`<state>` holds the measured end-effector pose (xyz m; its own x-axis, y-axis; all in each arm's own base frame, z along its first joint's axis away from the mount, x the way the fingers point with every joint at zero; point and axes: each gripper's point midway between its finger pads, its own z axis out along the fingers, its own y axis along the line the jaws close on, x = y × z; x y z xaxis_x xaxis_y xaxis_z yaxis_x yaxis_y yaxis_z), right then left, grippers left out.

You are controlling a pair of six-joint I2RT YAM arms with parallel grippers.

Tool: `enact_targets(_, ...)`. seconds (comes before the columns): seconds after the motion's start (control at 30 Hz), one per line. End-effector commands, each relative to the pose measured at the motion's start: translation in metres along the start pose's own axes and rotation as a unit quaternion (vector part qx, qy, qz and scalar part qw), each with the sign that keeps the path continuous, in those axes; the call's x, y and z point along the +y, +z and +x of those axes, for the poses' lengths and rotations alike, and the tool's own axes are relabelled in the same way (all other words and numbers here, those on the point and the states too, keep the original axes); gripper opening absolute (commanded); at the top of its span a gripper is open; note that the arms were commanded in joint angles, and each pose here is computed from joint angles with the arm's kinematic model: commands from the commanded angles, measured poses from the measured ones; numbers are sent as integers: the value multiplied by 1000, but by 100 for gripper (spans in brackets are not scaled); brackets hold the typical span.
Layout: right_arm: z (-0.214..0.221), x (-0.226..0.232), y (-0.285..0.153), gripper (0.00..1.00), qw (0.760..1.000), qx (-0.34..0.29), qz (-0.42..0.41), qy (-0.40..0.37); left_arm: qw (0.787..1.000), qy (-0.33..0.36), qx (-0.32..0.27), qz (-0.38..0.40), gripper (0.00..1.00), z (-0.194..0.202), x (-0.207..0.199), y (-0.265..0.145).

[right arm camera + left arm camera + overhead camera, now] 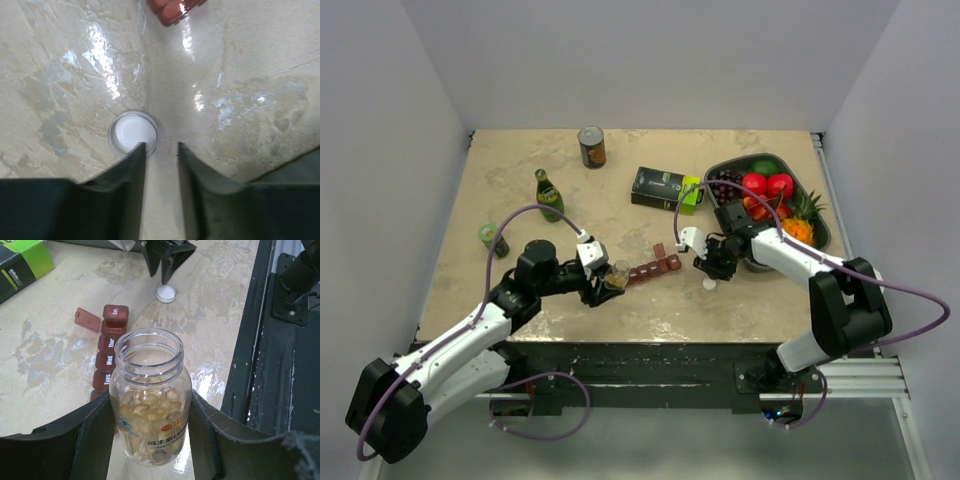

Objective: Sort the pills into containers

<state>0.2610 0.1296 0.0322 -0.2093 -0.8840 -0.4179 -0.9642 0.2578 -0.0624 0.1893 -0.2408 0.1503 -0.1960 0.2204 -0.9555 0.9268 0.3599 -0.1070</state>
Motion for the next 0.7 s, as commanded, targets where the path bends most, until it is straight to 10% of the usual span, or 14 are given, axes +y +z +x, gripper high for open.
enact_targets(0.0, -34, -16, -21, 42, 998, -53, 33, 13, 999, 41, -28, -10, 0, -25, 5, 0)
enact_targets(0.67, -81, 23, -40, 78, 982, -181, -58, -9, 999, 43, -28, -18, 0, -26, 8, -2)
